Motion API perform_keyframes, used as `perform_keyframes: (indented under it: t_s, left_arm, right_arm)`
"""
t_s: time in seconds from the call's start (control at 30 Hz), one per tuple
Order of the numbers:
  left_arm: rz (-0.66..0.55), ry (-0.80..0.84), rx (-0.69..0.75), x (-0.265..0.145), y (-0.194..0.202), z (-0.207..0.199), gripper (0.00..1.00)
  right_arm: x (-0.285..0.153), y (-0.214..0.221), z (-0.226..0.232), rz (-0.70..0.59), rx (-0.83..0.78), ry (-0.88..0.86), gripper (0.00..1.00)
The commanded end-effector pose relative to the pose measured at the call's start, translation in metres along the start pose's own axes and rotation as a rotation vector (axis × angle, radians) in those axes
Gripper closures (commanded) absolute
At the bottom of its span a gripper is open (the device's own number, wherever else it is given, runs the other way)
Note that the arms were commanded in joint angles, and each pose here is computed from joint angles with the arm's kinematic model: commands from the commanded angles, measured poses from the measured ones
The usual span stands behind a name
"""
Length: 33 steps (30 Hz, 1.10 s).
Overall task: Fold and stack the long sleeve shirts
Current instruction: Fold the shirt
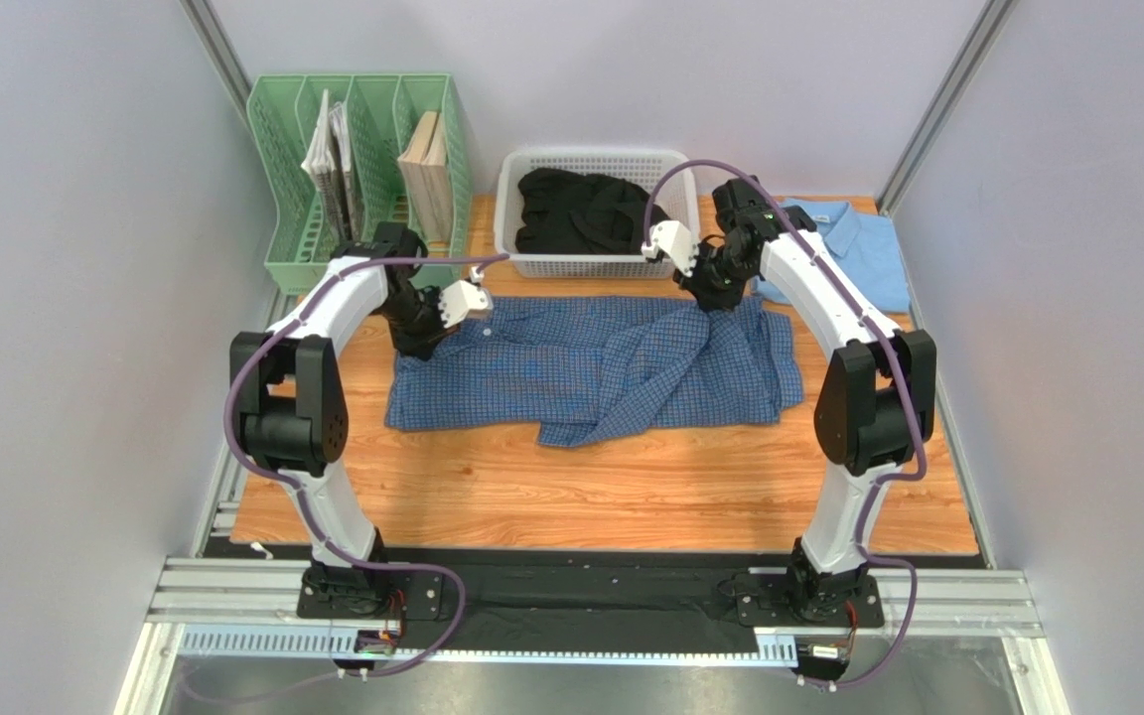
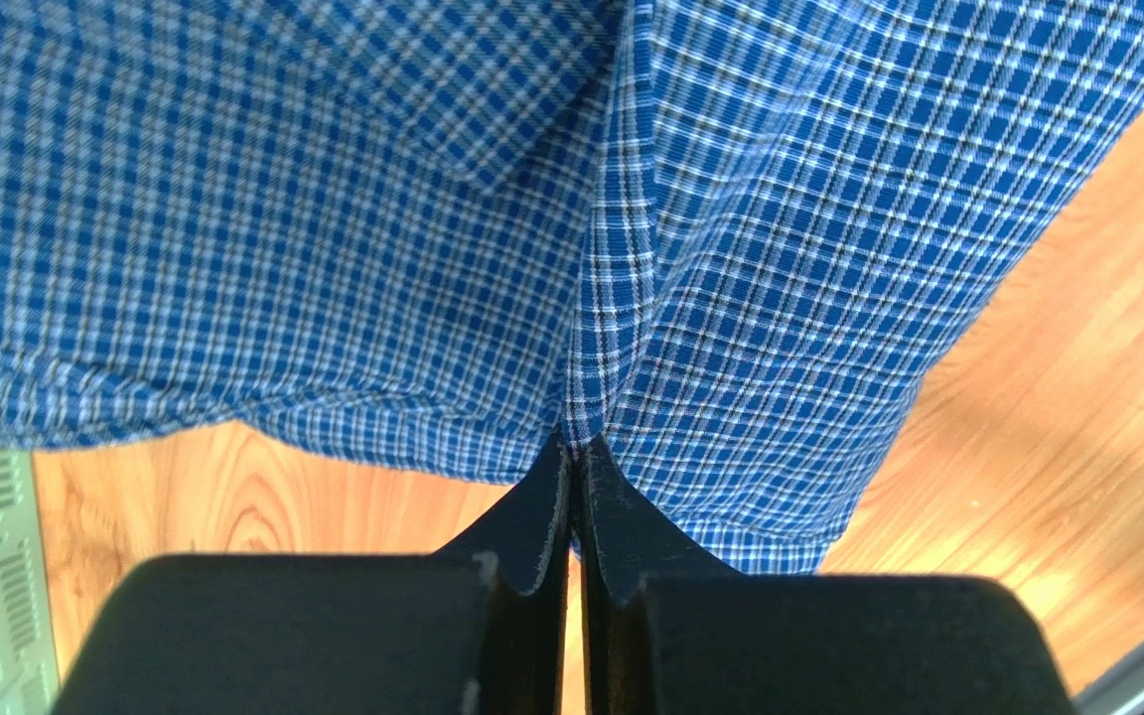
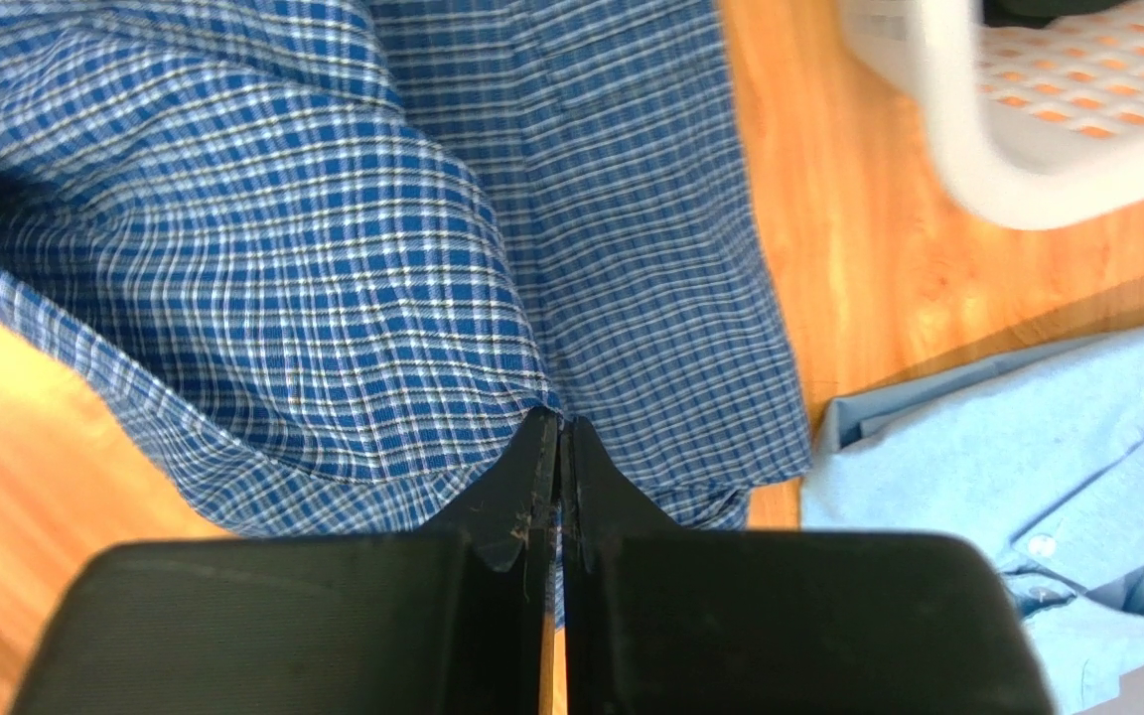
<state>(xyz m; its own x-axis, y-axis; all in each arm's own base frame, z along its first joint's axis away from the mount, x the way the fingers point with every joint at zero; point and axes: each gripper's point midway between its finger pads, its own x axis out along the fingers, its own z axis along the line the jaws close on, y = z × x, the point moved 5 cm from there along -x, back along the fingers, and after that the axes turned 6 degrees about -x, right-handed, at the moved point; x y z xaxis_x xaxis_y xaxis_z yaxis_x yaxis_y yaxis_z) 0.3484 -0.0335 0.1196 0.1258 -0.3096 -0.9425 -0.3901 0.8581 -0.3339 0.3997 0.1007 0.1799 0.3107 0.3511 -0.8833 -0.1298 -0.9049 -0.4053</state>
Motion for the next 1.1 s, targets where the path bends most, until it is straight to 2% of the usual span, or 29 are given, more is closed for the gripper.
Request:
perform_keyframes:
  t_s: [0.0, 0.27, 0.57, 0.63, 0.67, 0.73, 0.77, 0.8, 0.87, 0.9, 0.97, 1.07]
  left_arm:
    - [-0.084, -0.109, -0.046, -0.027, -0.015, 0.014, 1.00]
    - [-0.088, -0.162, -0.099, -0.025, -0.028, 0.044, 1.00]
    - [-0.027, -0.142, -0.142, 0.001, -0.019, 0.055, 0.98]
    - [-0.004, -0.143, -0.158, 0.007, -0.015, 0.057, 0.95]
    - [-0.003, -0.156, -0.182, 0.008, -0.014, 0.059, 0.87]
    - [-0.002, -0.169, -0.208, 0.004, -0.011, 0.061, 0.76]
    - [-0.015, -0.177, -0.237, 0.001, -0.011, 0.061, 0.65]
    - [-0.041, -0.196, -0.252, -0.011, -0.013, 0.060, 0.61]
    - [-0.089, -0.180, -0.291, -0.020, -0.014, 0.052, 0.49]
    - [-0.120, -0.199, -0.289, -0.034, -0.018, 0.046, 0.49]
    - [-0.147, -0.150, -0.311, -0.032, -0.017, 0.028, 0.47]
    - [-0.172, -0.091, -0.339, -0.032, -0.013, 0.004, 0.46]
  right_arm:
    - [-0.016, -0.011, -0.031, -0.055, 0.044, 0.132, 1.00]
    - [-0.012, -0.006, -0.034, -0.042, 0.055, 0.131, 1.00]
    - [0.006, 0.006, -0.040, -0.010, 0.113, 0.135, 0.98]
    - [0.010, 0.007, -0.042, -0.004, 0.137, 0.138, 0.94]
    - [0.012, 0.008, -0.043, 0.005, 0.170, 0.143, 0.81]
    - [0.009, 0.010, -0.042, 0.020, 0.206, 0.138, 0.64]
    - [0.006, 0.018, -0.036, 0.030, 0.266, 0.105, 0.49]
    - [0.002, 0.021, -0.033, 0.027, 0.298, 0.087, 0.45]
    - [-0.016, 0.033, -0.026, 0.005, 0.385, 0.045, 0.41]
    - [-0.022, 0.036, -0.022, -0.011, 0.451, 0.028, 0.40]
    - [-0.037, 0.044, -0.003, -0.051, 0.550, -0.060, 0.40]
    - [-0.036, 0.056, 0.031, -0.036, 0.649, -0.159, 0.43]
